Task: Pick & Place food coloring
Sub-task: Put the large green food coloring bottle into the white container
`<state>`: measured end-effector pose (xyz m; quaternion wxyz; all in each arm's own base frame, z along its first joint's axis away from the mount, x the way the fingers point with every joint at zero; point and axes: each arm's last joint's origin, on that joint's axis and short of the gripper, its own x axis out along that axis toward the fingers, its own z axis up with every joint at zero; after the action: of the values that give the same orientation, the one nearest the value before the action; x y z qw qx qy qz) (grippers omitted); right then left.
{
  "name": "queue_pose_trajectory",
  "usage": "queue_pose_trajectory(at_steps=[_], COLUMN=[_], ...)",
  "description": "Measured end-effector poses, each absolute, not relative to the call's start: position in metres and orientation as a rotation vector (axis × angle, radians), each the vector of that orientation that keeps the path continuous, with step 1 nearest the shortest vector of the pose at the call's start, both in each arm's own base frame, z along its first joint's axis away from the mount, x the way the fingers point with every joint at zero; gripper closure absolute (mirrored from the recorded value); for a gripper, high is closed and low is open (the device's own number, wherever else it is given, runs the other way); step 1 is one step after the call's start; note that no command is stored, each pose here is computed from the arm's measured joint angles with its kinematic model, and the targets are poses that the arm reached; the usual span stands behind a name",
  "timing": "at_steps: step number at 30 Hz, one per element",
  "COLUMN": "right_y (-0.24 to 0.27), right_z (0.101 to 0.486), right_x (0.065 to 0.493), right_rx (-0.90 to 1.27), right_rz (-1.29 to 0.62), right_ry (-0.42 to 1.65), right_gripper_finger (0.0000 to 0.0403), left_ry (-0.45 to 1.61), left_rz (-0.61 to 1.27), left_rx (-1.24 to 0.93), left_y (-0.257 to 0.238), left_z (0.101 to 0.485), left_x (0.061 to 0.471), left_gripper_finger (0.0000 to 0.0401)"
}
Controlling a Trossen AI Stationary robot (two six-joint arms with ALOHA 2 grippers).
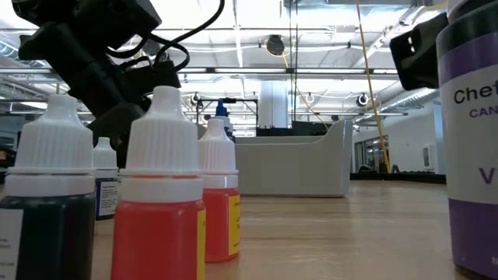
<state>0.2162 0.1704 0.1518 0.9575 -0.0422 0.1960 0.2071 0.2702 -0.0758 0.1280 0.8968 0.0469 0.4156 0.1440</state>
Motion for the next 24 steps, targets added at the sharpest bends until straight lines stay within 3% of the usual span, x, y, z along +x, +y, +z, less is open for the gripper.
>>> queue_pose_trajectory(at_steps=[8,24], right_y=[0.1689,0.169], right_z=[0.1482,0.1455], right_x=[0.2185,0.2171], right_rx=[-0.076,-0.08], right_rz=[0.421,0.467], right_ry=[0.413,0.449], right_gripper_finger=[0.0162,0.0287], left_ry=[0.863,0.865], left_rz=[0.295,0.289], left_rx=[0.106,0.117], left_y=[-0.0757,-0.0757], left_z=[0.1279,0.128], left_x=[0.2701,0.2702], left_gripper_finger=[0.0375,0.0375])
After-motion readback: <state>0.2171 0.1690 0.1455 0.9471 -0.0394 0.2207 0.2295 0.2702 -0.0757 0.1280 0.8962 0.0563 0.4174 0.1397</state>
